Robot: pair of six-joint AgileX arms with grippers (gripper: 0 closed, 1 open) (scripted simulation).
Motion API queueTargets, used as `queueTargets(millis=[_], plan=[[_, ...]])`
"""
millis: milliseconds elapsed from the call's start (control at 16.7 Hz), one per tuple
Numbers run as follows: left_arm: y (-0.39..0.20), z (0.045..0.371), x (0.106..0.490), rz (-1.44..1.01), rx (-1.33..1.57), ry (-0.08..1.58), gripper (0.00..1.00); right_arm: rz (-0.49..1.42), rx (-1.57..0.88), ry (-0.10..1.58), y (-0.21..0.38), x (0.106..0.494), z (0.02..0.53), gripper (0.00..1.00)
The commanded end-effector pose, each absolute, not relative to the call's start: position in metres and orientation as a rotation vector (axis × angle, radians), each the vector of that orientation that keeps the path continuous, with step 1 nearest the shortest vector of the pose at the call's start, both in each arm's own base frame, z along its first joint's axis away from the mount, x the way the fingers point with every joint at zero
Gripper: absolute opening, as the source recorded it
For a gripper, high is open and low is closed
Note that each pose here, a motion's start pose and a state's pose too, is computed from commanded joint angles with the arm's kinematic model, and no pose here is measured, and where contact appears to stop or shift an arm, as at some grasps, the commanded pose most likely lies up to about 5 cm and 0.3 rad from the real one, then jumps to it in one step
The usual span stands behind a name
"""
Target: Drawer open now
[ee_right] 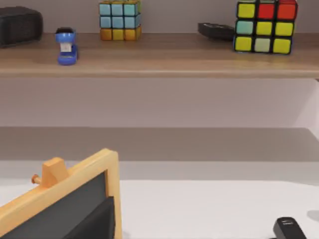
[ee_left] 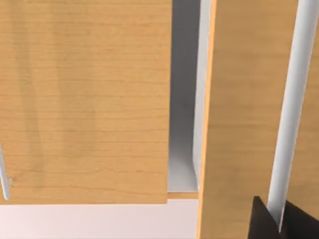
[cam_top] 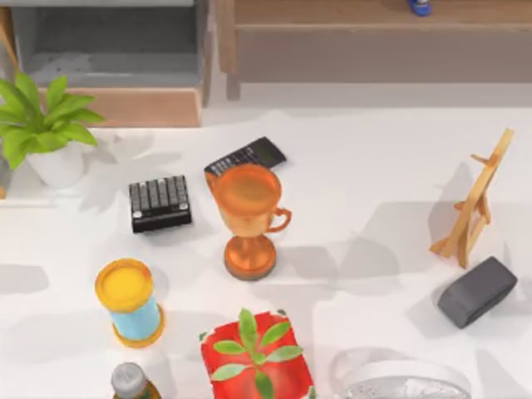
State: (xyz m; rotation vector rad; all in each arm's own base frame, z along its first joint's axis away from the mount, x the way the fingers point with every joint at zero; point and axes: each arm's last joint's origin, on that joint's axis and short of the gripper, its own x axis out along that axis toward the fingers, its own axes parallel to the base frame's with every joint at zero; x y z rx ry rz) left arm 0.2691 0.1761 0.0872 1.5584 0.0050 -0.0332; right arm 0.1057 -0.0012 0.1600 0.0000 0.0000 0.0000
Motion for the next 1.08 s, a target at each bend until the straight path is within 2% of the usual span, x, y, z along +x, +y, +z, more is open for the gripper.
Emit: queueTargets(millis=[180,420,1080], plan=[[0.175,0.087,0.247,-0.034,1.556,0.006,0.00,0.000,0.000,0.000,-0.001,0.106,0.160,1.00],[0.175,0.088,0.245,-0.033,1.556,0.005,0.00,0.000,0.000,0.000,-0.001,0.106,0.160,1.00],[0.175,0.088,0.245,-0.033,1.556,0.005,0.83,0.000,0.000,0.000,-0.001,0.106,0.160,1.00]])
